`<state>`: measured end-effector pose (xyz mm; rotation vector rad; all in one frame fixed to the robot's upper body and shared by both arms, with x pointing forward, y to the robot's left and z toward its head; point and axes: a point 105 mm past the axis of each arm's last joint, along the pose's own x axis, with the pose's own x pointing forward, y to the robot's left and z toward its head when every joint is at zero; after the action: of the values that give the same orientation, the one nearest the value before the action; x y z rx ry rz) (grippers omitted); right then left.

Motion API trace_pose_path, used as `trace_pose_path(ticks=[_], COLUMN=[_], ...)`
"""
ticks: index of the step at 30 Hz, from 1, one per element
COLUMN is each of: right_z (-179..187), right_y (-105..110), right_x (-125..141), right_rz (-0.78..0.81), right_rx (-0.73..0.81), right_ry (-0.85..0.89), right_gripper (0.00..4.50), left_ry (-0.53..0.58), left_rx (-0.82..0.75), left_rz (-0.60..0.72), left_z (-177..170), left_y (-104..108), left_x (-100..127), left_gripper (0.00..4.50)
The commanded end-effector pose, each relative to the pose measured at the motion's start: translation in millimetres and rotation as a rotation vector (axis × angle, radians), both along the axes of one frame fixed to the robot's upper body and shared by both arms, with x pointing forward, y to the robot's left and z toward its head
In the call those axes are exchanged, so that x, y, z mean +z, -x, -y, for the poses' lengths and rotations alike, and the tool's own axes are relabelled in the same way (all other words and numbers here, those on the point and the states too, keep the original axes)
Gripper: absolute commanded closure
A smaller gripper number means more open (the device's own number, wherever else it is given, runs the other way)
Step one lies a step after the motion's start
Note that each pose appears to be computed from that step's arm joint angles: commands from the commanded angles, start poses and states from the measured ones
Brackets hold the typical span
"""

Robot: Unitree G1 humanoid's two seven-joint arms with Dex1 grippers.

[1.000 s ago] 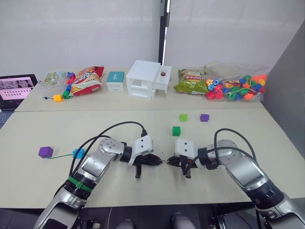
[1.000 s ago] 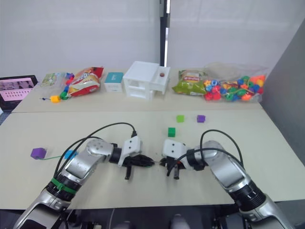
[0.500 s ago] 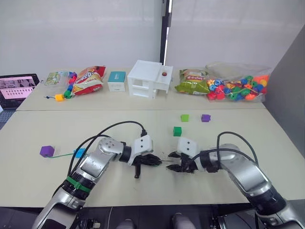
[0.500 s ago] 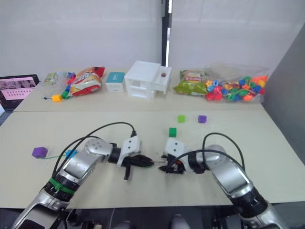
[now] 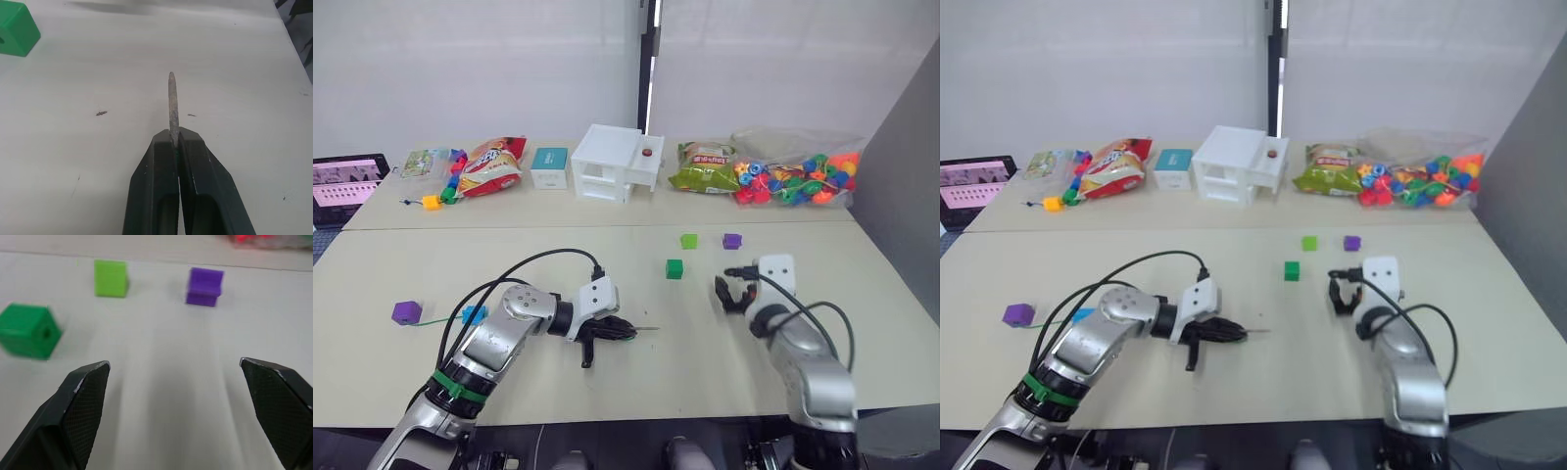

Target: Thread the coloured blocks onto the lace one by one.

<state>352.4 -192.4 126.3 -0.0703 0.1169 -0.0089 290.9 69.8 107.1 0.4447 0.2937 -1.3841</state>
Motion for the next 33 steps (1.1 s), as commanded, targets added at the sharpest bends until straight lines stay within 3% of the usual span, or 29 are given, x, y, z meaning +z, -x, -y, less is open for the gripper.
trace_pose_path(ticks=[1, 6, 12, 16, 22, 26, 30, 33], right_z=[14, 14, 24, 20, 3, -5, -31, -56], right_y=[-27, -76, -106, -111, -110, -91, -31, 15], right_x=[13, 8, 8, 12, 23, 44, 67, 68], right_rz=[0.082, 0.053, 0.043, 0.074, 0.148, 0.241, 0.280, 0.234], right_rx=[-0.076, -0.064, -0.101, -0.072, 0.012, 0.034, 0.086, 0.142], right_ry=[0.019, 0.031, 0.007, -0.048, -0.121, -0.131, -0.113, -0.111], right_gripper=[0.02, 0.02, 0.02, 1.19, 3.29, 3.32, 3.32, 3.32], left_ry=[0.031, 0.041, 0.046, 0.042, 0.037, 0.031, 0.033, 0.029], left_rx=[0.001, 0.017, 0.038, 0.049, 0.055, 0.052, 0.054, 0.054], left_rz=[0.030, 0.031, 0.029, 0.028, 0.026, 0.024, 0.021, 0.014], left_z=[3, 4, 3, 1, -2, -2, -4, -6], left_y=[1, 2, 3, 2, 1, 2, 1, 1], left_x=[11, 11, 11, 11, 11, 10, 10, 8], left_gripper=[4.50, 4.50, 4.50, 4.50, 4.50, 4.50, 4.50, 4.50])
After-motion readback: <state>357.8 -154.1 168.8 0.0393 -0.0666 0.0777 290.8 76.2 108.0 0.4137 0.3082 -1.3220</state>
